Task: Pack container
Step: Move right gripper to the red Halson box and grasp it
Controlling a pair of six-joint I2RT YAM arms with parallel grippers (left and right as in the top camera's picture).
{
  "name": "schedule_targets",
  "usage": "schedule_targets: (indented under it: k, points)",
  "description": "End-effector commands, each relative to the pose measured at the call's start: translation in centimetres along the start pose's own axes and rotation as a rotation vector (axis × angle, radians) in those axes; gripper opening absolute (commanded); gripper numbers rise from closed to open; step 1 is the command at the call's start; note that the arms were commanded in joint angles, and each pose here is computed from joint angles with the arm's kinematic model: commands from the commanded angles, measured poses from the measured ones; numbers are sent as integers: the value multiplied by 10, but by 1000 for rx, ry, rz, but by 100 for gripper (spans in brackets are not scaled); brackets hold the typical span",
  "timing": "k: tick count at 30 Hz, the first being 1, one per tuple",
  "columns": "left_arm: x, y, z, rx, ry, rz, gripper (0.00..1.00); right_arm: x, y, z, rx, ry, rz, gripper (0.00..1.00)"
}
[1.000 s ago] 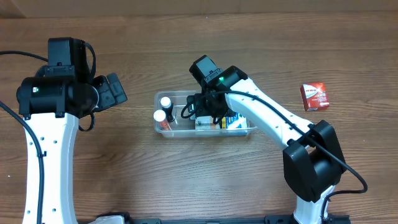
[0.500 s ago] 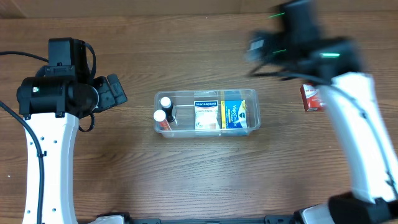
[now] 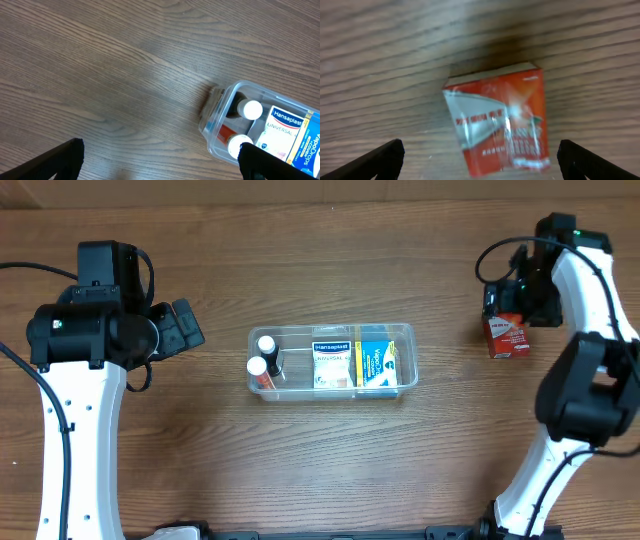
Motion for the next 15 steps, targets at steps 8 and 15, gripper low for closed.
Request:
schedule_targets:
  k: [8,15]
  points:
    - [0,1,-1,-3,18,-3,100,2,60,11,116,-8,-49,100]
    - [1,1,-1,-2,18,-3,100,4,67,18,137,-7,-56,100]
Point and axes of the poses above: each gripper's point midway between its finger pads, its own y axis out along the fingers, its own x axis along the line the jaws close on, z = x × y, the point moved 5 cm from there along -y, back along the fingers, and after that the axes turned 13 degrees about -y, right-handed, at the moved point
